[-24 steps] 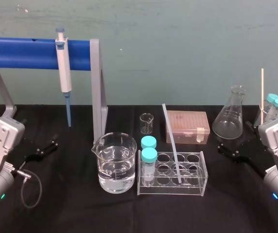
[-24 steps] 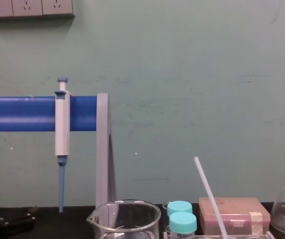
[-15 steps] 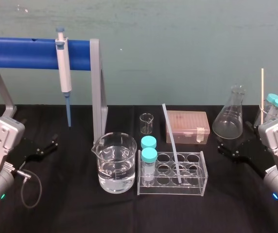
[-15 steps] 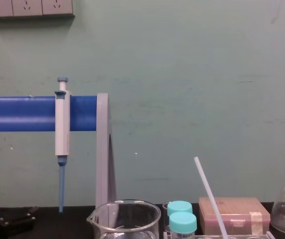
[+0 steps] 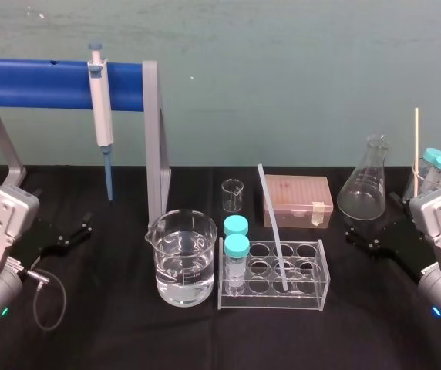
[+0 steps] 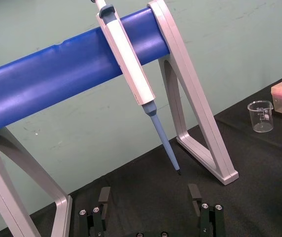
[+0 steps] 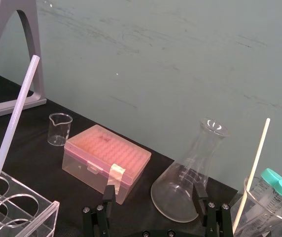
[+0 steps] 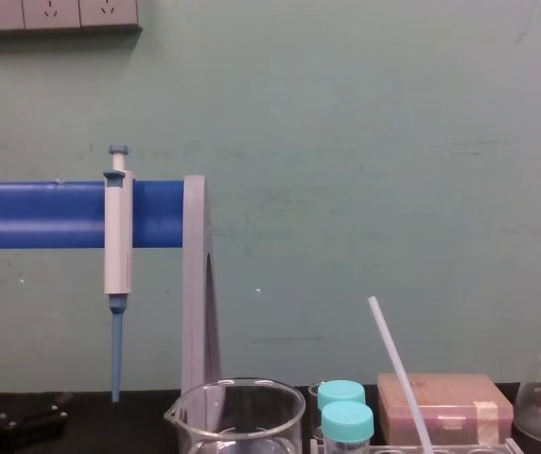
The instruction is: Pick up the stirring rod with one hand, then place it down.
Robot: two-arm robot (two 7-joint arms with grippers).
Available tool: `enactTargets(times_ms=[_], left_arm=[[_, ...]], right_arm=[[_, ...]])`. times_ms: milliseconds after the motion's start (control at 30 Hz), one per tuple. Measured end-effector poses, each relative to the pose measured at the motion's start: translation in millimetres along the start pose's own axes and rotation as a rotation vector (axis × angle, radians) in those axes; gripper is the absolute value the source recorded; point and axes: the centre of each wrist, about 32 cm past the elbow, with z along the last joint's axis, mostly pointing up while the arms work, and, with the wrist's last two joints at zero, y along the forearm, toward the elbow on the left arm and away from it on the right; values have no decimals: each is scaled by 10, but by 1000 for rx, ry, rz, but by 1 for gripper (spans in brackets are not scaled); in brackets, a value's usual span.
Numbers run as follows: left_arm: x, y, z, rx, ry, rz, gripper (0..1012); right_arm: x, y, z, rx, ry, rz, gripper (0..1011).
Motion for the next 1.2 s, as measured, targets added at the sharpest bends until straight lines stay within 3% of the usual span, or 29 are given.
enactTargets(times_ms=[1200], left_arm=[[0,0,0,0,0,0,1000]], right_arm=[[0,0,0,0,0,0,1003]])
